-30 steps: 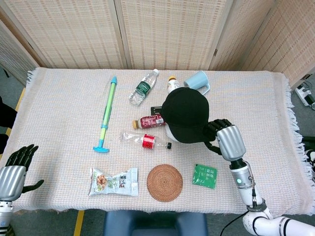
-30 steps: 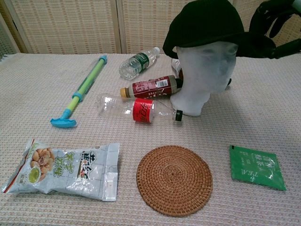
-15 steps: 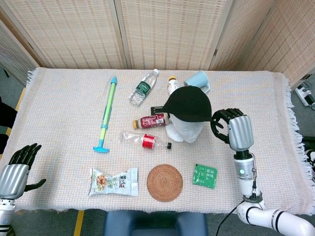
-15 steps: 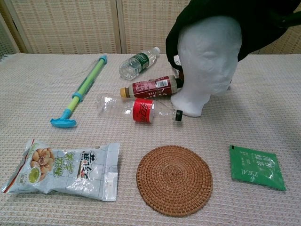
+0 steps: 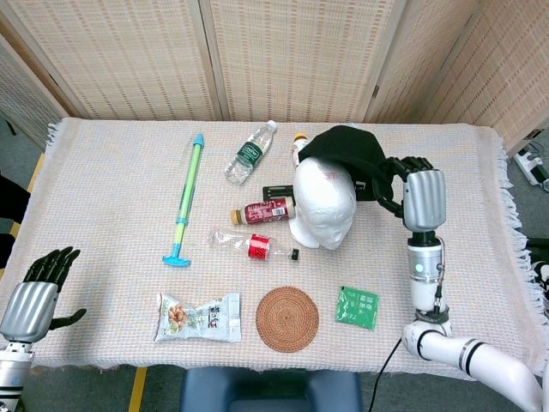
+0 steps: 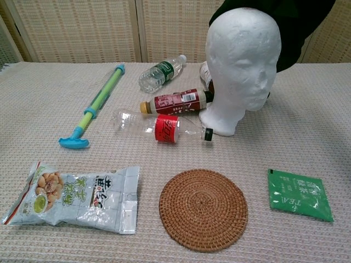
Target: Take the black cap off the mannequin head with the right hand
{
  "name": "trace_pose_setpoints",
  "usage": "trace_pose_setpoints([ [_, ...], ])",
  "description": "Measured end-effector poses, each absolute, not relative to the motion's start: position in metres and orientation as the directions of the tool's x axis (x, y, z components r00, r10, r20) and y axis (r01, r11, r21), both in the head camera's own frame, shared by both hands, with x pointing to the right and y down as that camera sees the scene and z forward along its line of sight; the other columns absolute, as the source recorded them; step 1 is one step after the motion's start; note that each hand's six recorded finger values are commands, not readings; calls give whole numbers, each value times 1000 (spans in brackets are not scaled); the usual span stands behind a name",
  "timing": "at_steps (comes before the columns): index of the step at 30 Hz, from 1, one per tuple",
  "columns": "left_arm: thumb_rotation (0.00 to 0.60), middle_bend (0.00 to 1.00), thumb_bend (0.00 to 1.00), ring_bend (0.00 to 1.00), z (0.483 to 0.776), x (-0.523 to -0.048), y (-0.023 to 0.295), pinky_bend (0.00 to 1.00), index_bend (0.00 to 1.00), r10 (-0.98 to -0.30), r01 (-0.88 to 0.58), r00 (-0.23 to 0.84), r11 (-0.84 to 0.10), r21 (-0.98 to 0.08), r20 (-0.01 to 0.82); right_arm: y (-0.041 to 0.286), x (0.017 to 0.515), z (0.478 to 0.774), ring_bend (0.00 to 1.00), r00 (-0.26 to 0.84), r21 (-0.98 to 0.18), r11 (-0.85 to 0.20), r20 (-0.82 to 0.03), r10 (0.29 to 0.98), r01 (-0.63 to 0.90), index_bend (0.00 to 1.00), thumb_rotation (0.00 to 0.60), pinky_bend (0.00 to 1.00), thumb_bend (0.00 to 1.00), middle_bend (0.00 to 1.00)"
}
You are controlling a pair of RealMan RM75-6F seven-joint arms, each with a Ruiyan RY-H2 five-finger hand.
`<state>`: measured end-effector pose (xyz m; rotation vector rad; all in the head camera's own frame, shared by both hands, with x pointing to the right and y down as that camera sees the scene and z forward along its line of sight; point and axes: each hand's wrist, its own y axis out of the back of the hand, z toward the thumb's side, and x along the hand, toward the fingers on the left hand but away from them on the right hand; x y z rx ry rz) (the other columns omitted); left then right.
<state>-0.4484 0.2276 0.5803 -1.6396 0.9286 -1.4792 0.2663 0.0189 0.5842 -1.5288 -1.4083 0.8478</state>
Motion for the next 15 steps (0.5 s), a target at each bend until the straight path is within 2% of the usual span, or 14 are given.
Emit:
trace_pose_setpoints([
  [8,600,101,113,85,584,-445,225,160,69,-876,-39,90,-479,-877,474,-15,281,600,524,110,-958,-4,29,993,287,820,600,498,741,693],
  [15,600,101,112,83,585,-441,223,160,67,-875,-37,100,-480,-877,474,-18,311,600,524,129,-982,-38,-14,992,184,822,600,501,741,694],
])
